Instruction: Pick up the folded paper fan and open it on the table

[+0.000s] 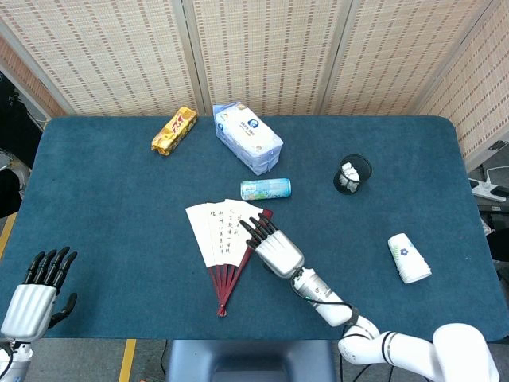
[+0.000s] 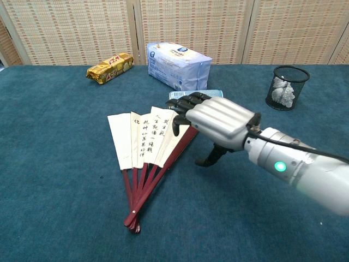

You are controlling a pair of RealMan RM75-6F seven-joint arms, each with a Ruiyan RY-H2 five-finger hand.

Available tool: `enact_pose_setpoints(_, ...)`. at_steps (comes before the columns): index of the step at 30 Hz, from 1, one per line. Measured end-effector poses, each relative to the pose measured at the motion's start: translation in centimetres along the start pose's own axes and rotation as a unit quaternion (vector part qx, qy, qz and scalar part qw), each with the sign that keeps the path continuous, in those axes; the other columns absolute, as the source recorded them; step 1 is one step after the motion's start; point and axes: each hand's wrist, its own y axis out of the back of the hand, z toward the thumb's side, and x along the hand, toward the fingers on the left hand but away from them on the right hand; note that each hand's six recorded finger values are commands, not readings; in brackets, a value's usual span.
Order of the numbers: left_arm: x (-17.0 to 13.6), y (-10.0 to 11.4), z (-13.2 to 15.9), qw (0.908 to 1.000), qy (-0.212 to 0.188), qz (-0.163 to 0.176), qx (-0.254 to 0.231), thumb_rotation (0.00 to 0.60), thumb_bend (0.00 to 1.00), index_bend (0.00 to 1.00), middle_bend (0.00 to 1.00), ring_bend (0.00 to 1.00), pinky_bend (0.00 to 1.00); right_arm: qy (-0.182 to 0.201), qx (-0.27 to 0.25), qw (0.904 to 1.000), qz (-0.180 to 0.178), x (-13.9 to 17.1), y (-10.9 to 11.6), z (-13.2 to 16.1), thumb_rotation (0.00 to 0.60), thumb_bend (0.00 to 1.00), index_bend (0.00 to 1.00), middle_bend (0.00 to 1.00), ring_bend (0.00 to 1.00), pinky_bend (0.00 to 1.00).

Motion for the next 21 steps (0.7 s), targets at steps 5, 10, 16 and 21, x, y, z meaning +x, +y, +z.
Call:
enact_pose_setpoints(5, 0.0, 0.1, -0.2, 1.0, 0.003, 0.001, -0.001, 0.6, 0.41, 0.0, 0.0, 0.0, 0.06, 0.006, 0.004, 1.0, -0.001, -1.5, -0.7, 1.7, 0.6, 0.19, 0.38, 0.0, 0.0, 0.0)
enact_pose_setpoints(10, 0.0, 0.2, -0.3, 1.0, 0.005, 0.004, -0.002, 0.6, 0.41, 0.0, 0.0, 0.0, 0.06, 0.003, 0.012, 0.9999, 0.003, -2.5, -1.3, 2.5, 0.6, 0.19, 0.39, 0.0, 0.0, 0.0)
enact_pose_setpoints(16, 0.0, 0.3, -0.5, 1.0, 0.007, 0.006, -0.003, 0.6, 0.41, 0.0, 0.0, 0.0, 0.06, -0.003, 0.02, 0.9997, 0.012, -3.0, -2.2, 2.4, 0.6, 0.19, 0.39, 0.0, 0.0, 0.0)
enact_pose_setpoints(21, 0.1, 0.2, -0.8, 0.9999, 0.011, 0.003, -0.003, 0.6, 0.41, 0.0, 0.0, 0.0, 0.06, -0.011, 0.02, 0.9996, 0.017, -3.2, -2.9, 1.9, 0.6, 0.19, 0.41, 0.0, 0.0, 0.0)
